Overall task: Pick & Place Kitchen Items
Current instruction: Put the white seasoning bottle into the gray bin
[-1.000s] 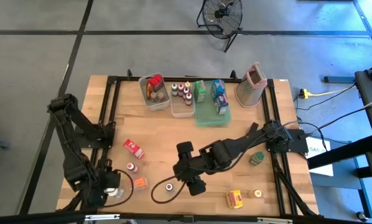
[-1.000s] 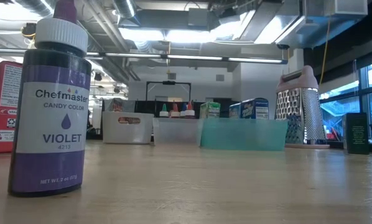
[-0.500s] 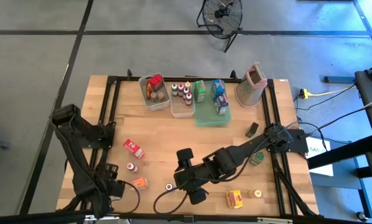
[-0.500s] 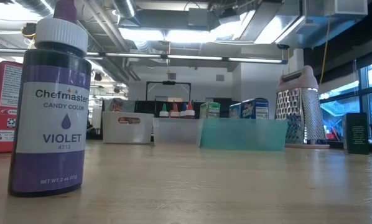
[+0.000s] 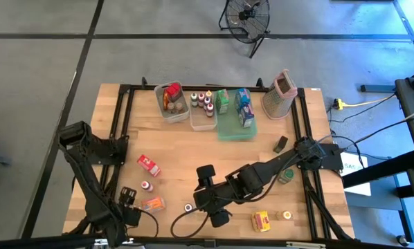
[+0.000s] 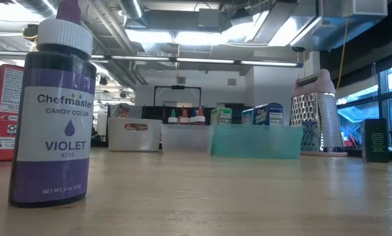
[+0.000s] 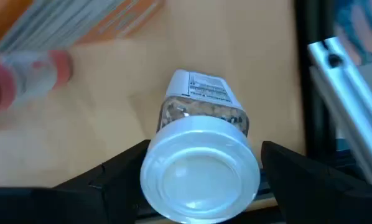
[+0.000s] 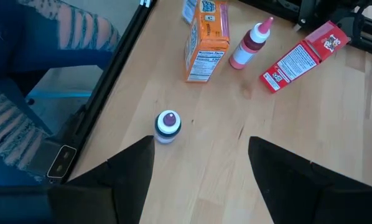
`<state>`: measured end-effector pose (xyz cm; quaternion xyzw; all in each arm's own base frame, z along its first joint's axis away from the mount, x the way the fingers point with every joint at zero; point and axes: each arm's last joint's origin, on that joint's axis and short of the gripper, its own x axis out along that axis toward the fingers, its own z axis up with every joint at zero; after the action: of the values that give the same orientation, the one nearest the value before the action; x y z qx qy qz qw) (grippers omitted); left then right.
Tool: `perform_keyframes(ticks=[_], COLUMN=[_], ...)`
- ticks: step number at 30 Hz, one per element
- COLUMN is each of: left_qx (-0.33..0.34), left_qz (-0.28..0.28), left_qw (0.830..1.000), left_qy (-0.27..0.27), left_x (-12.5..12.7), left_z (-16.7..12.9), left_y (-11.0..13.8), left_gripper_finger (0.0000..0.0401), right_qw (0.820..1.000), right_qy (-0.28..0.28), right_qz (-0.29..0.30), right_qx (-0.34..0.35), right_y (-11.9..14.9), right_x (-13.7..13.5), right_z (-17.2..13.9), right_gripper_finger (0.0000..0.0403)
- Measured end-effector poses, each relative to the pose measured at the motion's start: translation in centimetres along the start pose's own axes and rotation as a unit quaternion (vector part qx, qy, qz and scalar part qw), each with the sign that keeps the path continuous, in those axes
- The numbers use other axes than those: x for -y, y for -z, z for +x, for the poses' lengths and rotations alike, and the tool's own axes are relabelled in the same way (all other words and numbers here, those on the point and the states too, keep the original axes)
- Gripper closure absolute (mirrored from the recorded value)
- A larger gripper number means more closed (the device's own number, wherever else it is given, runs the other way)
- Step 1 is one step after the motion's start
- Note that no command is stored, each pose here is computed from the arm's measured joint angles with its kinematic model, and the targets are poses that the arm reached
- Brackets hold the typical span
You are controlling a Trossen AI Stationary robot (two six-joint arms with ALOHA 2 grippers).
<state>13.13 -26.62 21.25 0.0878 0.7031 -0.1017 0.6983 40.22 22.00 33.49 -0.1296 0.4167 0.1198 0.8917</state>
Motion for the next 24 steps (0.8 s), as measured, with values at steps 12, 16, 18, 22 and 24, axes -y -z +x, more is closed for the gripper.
perform_keyframes(ticks=[12, 16, 18, 22, 24], left_qx=[0.033, 0.035, 0.035, 0.025, 0.011], left_qz=[0.047, 0.048, 0.048, 0.048, 0.042], left_qw=[0.998, 0.998, 0.998, 0.998, 0.999], left_qy=[-0.024, -0.026, -0.026, -0.031, -0.030], left_x=[-0.1, -0.1, -0.1, -0.4, -0.5], left_z=[0.0, 0.0, 0.0, 0.7, 1.1], left_y=[-0.3, -0.3, -0.3, 0.0, 0.2], left_gripper_finger=[0.0107, 0.0107, 0.0107, 0.0112, 0.0123], right_qw=[1.000, 1.000, 1.000, 1.000, 1.000], right_qy=[0.000, 0.000, 0.000, 0.000, 0.000], right_qz=[0.000, 0.005, 0.013, 0.020, 0.026], right_qx=[0.000, 0.001, 0.001, 0.000, 0.000], right_y=[0.0, 0.0, 0.0, 0.0, 0.0], right_x=[0.0, 0.0, 0.0, 0.0, 0.0], right_z=[0.0, 0.0, 0.0, 0.0, 0.0], right_gripper_finger=[0.0142, 0.0142, 0.0142, 0.0142, 0.0142])
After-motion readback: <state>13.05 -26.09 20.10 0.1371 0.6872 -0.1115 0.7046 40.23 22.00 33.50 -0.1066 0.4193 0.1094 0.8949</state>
